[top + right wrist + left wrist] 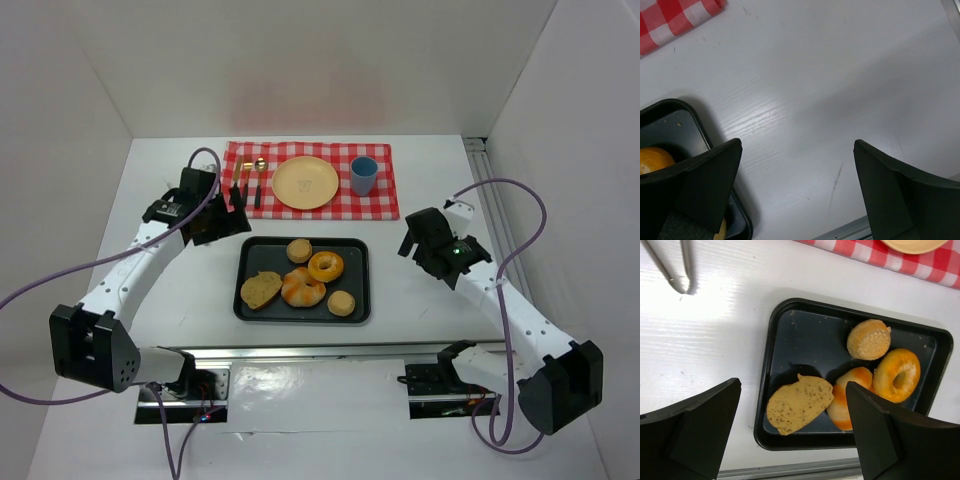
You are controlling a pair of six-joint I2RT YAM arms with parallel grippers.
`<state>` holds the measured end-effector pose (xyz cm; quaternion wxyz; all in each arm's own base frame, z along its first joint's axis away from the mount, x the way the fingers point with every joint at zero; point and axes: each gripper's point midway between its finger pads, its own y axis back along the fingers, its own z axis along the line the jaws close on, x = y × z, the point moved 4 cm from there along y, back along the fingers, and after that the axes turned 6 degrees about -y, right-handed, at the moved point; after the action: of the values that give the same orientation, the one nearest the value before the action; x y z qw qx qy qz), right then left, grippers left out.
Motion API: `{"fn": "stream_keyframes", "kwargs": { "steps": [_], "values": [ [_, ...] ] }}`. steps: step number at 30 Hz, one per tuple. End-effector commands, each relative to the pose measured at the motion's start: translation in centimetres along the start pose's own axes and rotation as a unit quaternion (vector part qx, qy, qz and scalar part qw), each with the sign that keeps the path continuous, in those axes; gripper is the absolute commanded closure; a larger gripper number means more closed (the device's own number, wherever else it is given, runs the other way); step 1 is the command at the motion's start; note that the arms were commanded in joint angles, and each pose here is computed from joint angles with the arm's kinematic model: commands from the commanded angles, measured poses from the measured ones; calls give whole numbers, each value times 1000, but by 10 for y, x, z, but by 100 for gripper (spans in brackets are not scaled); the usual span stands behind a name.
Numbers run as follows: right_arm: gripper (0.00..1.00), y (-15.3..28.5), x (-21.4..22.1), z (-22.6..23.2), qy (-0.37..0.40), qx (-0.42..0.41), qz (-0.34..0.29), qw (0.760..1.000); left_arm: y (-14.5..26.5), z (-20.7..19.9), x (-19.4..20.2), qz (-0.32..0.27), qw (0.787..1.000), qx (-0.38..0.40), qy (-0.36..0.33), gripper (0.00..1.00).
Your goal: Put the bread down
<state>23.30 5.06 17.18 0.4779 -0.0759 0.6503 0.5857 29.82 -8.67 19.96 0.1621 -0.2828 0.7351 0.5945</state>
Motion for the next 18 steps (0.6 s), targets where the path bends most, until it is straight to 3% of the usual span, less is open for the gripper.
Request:
{"fn": "stream_keyframes", "kwargs": {
  "steps": [1,5,12,18],
  "values": [
    [0,-2,-2,4,-9,-18,1,1000,12,8,-17,-38,999,-34,7,1],
    [0,-5,-2,3,-10,-12,3,1000,17,7,-17,-32,999,-35,13,1],
    [0,-5,-2,3,-8,-22,5,1000,12,34,-34,-18,992,-127,6,1],
    [0,-5,-3,8,-15,-55,2,998,-30,72,-62,13,984,-161,76,1]
  ]
}}
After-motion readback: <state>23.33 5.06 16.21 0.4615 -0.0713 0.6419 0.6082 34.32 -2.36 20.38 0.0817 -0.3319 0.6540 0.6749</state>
